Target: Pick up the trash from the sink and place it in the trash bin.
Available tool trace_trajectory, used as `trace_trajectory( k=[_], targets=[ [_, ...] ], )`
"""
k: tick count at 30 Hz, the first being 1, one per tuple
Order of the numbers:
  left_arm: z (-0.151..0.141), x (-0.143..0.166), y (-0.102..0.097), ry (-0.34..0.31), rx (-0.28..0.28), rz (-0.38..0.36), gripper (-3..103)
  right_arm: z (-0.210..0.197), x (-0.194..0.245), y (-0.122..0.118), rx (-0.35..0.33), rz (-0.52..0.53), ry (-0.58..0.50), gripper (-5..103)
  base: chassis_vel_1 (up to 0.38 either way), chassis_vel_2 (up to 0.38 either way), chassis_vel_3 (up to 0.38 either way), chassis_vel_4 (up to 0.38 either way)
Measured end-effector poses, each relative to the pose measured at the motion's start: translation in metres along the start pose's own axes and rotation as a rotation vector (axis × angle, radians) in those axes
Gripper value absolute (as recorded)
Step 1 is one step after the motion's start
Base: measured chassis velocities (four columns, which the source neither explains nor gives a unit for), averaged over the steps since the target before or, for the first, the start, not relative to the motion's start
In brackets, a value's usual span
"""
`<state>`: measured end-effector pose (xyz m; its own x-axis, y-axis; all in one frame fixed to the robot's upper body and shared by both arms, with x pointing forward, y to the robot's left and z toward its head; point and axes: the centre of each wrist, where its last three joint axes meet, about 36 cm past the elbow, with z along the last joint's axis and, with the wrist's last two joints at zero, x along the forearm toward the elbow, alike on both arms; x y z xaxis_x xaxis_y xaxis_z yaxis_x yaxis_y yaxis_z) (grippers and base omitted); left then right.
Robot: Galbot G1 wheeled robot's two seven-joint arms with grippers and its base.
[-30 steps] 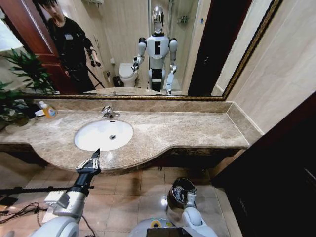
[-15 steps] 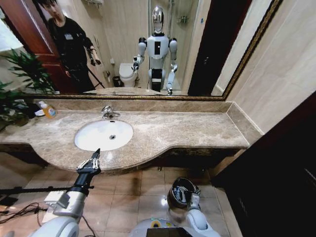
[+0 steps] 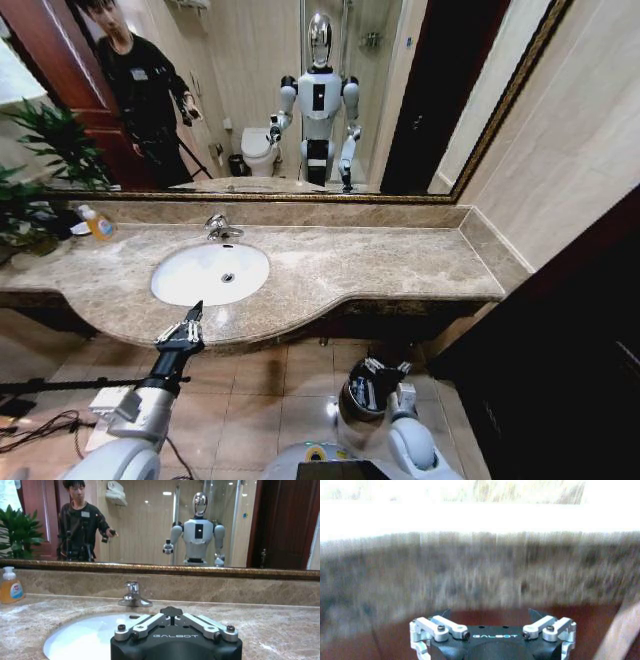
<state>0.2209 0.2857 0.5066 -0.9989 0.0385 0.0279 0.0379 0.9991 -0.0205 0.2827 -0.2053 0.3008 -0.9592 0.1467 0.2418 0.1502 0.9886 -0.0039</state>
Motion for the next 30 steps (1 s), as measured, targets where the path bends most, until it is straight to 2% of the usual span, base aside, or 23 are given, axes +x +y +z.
trace_trajectory(
  k=[4,5,7,8,11,12,16,18,20,21,25,30],
  targets=[
    [0.0,0.0,0.0,0.0,0.0,0.0,0,-0.054,0.015,0.007,-0.032,-0.018,-0.066,100,0.0,0.0,0.0,0.0],
    [0.0,0.0,0.0,0.0,0.0,0.0,0,-0.054,0.015,0.007,-0.032,-0.018,-0.066,100,0.0,0.0,0.0,0.0],
    [0.0,0.0,0.0,0.0,0.0,0.0,0,-0.095,0.029,0.011,-0.05,-0.047,-0.121,100,0.0,0.0,0.0,0.0],
    [0.0,0.0,0.0,0.0,0.0,0.0,0,-0.095,0.029,0.011,-0.05,-0.047,-0.121,100,0.0,0.0,0.0,0.0],
    [0.0,0.0,0.0,0.0,0.0,0.0,0,-0.146,0.046,0.012,-0.081,-0.098,-0.192,100,0.0,0.0,0.0,0.0],
    [0.0,0.0,0.0,0.0,0.0,0.0,0,-0.146,0.046,0.012,-0.081,-0.098,-0.192,100,0.0,0.0,0.0,0.0],
    [0.0,0.0,0.0,0.0,0.0,0.0,0,-0.193,0.069,0.01,-0.087,-0.169,-0.273,100,0.0,0.0,0.0,0.0],
    [0.0,0.0,0.0,0.0,0.0,0.0,0,-0.197,0.071,0.008,-0.083,-0.176,-0.284,100,0.0,0.0,0.0,0.0],
    [0.0,0.0,0.0,0.0,0.0,0.0,0,-0.201,0.067,-0.007,-0.066,-0.226,-0.323,100,0.0,0.0,0.0,0.0],
    [0.0,0.0,0.0,0.0,0.0,0.0,0,-0.201,0.067,-0.007,-0.066,-0.226,-0.323,100,0.0,0.0,0.0,0.0],
    [0.0,0.0,0.0,0.0,0.0,0.0,0,-0.191,0.051,-0.048,-0.024,-0.291,-0.386,100,0.0,0.0,0.0,0.0],
    [0.0,0.0,0.0,0.0,0.0,0.0,0,-0.182,0.053,-0.07,-0.033,-0.285,-0.368,100,0.0,0.0,0.0,0.0]
  ],
)
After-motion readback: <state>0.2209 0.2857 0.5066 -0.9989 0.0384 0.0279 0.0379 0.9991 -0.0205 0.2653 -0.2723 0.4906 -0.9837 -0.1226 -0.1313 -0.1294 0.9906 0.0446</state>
